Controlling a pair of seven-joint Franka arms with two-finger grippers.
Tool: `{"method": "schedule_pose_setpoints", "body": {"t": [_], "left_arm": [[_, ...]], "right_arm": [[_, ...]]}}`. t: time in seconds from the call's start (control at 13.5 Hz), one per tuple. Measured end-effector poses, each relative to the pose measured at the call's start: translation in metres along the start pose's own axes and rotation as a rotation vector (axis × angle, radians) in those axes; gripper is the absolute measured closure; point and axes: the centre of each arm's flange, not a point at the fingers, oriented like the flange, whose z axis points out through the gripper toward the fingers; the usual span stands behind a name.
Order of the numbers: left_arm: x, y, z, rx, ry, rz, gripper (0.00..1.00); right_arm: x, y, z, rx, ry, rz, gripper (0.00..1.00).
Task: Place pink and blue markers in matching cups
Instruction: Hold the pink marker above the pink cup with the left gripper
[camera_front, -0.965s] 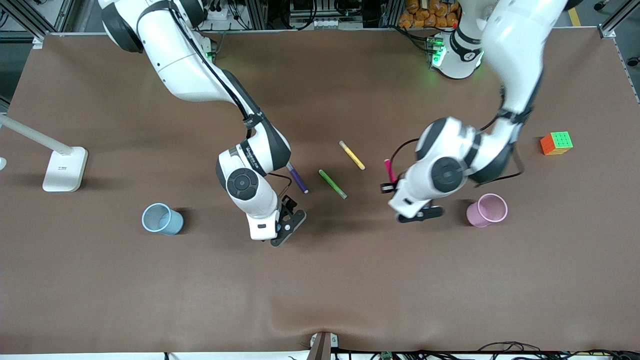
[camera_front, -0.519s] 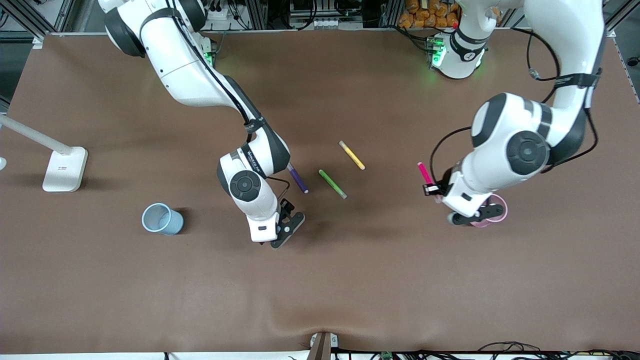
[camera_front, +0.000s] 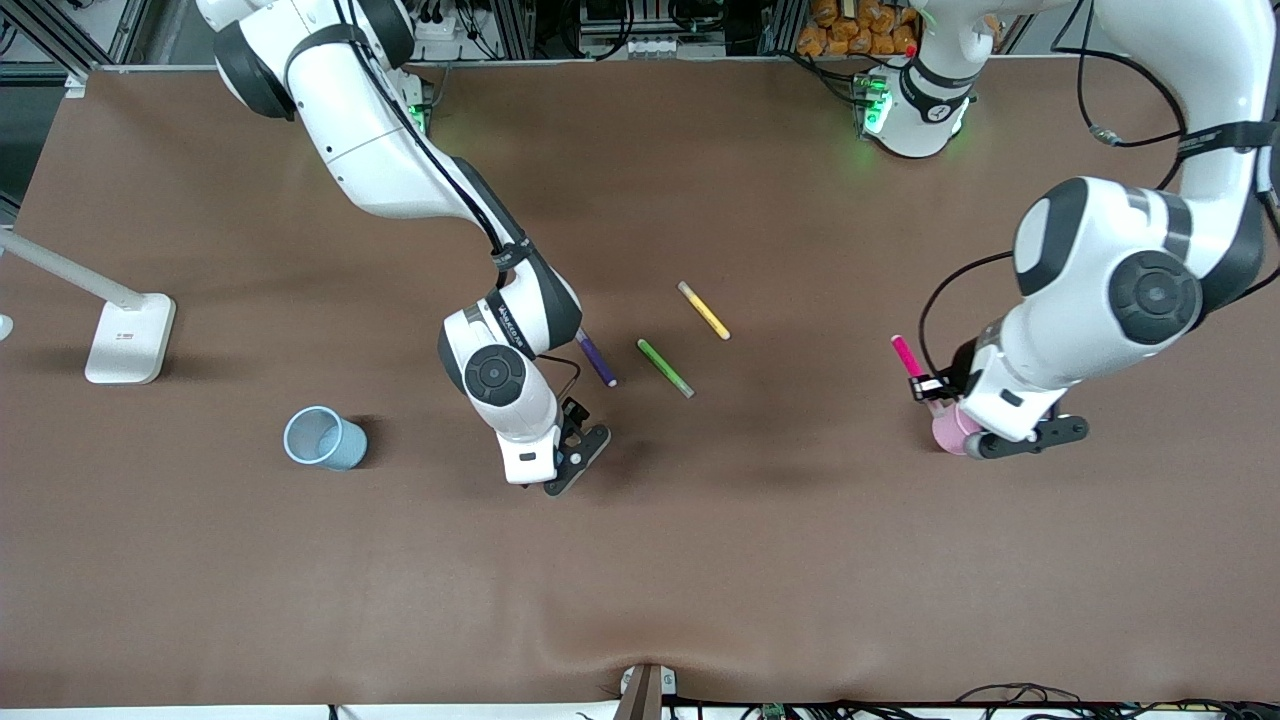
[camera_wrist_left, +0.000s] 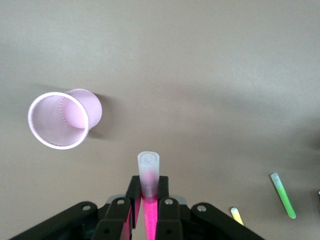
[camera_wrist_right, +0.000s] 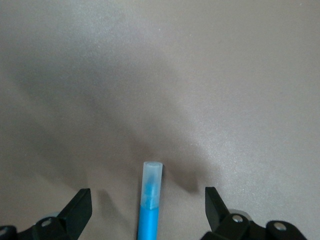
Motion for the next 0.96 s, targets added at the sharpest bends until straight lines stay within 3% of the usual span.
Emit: {"method": "schedule_pose_setpoints", "body": {"t": [0.96], "left_arm": [[0.014, -0.055, -0.063, -0.020, 0.097, -0.106, 0.83]], "right_arm": [[-0.002, 0.000, 0.009, 0.000, -0.001, 0.000, 0.00]]}}
